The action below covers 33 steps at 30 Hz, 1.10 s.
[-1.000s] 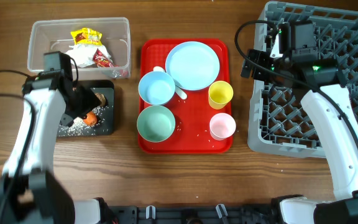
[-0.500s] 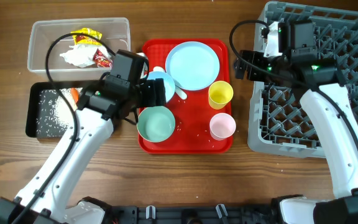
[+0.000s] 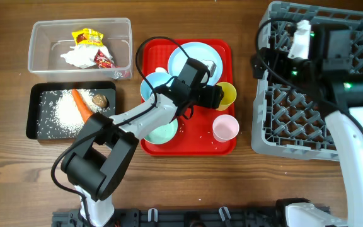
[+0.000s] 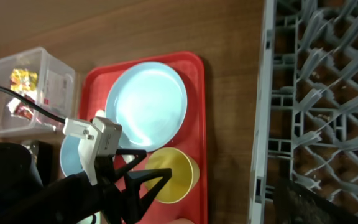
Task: Sort waste into correct bins and load items into the dishwasher rack
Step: 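Grasp the yellow cup with the left gripper and lift it, then hand the yellow cup from the left gripper to the right gripper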
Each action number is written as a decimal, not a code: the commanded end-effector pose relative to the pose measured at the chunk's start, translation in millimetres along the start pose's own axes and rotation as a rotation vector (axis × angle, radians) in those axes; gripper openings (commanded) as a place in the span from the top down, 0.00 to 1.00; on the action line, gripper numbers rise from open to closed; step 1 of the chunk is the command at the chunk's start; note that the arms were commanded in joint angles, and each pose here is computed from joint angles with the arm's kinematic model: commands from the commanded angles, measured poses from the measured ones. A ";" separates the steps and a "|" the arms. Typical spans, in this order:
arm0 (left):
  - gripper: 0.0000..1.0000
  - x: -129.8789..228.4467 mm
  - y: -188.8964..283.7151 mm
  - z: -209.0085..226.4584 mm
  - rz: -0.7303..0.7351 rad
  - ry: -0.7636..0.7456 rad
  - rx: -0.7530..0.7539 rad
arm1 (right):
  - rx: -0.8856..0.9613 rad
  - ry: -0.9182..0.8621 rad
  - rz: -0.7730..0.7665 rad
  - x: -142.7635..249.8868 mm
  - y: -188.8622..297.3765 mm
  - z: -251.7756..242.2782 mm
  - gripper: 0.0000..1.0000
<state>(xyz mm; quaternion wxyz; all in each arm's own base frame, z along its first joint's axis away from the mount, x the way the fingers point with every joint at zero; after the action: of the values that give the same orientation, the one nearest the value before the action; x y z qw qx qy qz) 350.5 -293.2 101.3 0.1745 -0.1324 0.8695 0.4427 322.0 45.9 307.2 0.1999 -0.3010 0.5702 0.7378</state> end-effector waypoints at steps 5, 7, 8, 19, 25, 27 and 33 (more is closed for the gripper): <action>0.96 -3.2 0.3 -6.1 -0.013 -0.022 0.027 | 0.035 0.005 0.010 1.6 3.6 -4.1 0.00; 0.96 -6.8 5.5 -10.9 -0.026 0.003 0.044 | 0.049 0.007 0.032 5.6 3.8 -5.7 0.00; 0.96 -9.6 12.3 -17.7 -0.030 -0.003 0.073 | 0.051 0.006 0.038 6.8 3.8 -5.9 0.00; 0.96 -76.1 193.2 21.5 0.020 0.117 0.566 | -0.484 0.294 -0.166 -20.4 13.0 52.0 0.00; 0.96 -73.4 235.4 30.2 0.086 -0.012 0.895 | -1.063 0.479 -0.317 -21.0 17.7 87.8 0.00; 0.96 -74.0 238.3 28.2 0.085 -0.039 0.920 | -1.152 0.466 -0.321 -18.7 8.9 88.1 0.00; 0.96 -69.0 219.4 13.4 0.094 -0.054 0.857 | -1.251 0.484 -0.247 -6.4 -24.5 116.6 0.00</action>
<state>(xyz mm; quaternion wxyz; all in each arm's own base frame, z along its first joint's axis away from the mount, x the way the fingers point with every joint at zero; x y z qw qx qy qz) 330.8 -136.2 287.6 0.2048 -0.0028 0.9781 0.0377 322.6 145.0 314.3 -0.0352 -0.5606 0.0713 0.8243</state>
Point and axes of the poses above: each gripper's point midway between its finger pads, its own y axis back along the fingers, its own z axis along the line the jaws close on, x = y × z, the point moved 6 cm from there along y, back along the fingers, and after that the axes turned 15 degrees about y, right-handed, at the moved point
